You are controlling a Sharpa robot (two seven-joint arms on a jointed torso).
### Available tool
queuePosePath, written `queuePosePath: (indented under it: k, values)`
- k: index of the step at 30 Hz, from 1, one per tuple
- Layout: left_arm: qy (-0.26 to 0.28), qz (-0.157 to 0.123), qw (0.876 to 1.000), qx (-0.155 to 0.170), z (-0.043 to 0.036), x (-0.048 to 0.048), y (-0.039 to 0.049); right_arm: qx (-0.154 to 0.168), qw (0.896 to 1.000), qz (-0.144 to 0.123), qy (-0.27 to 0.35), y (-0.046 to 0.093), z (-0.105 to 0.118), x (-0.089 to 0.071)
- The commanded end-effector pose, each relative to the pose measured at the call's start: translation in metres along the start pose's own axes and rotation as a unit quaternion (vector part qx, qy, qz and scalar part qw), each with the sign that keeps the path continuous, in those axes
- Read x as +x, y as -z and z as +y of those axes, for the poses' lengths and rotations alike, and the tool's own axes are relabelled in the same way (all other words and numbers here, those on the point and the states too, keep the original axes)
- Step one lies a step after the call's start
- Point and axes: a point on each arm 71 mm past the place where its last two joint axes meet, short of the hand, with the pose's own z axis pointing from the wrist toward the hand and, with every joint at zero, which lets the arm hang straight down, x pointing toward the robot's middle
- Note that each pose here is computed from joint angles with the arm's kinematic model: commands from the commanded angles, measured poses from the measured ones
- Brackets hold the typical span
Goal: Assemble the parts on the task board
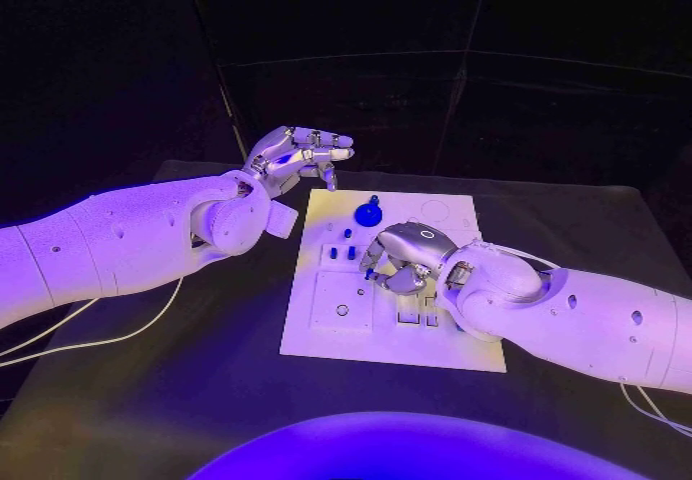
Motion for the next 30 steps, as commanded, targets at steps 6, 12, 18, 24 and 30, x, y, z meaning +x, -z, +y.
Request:
queuePosePath:
  k: [6,12,18,24,30]
  values:
    - [0.004,0.007,1.0,0.003,-0.0011,0.0015,-0.0006,-0.003,1.0,0.012,0.009,-0.002,0.002,0.007]
    - [0.004,0.007,1.0,0.003,-0.0011,0.0018,-0.0006,-0.004,1.0,0.018,0.006,-0.003,0.004,0.012]
    - [0.005,0.007,1.0,0.003,-0.001,0.002,-0.0006,-0.004,1.0,0.021,0.006,-0.004,0.004,0.015]
    - [0.005,0.008,1.0,0.003,-0.001,0.0022,-0.0008,-0.006,1.0,0.024,0.005,-0.005,0.005,0.016]
    - [0.005,0.008,1.0,0.003,-0.0009,0.0028,-0.0012,-0.008,1.0,0.028,0.004,-0.006,0.007,0.019]
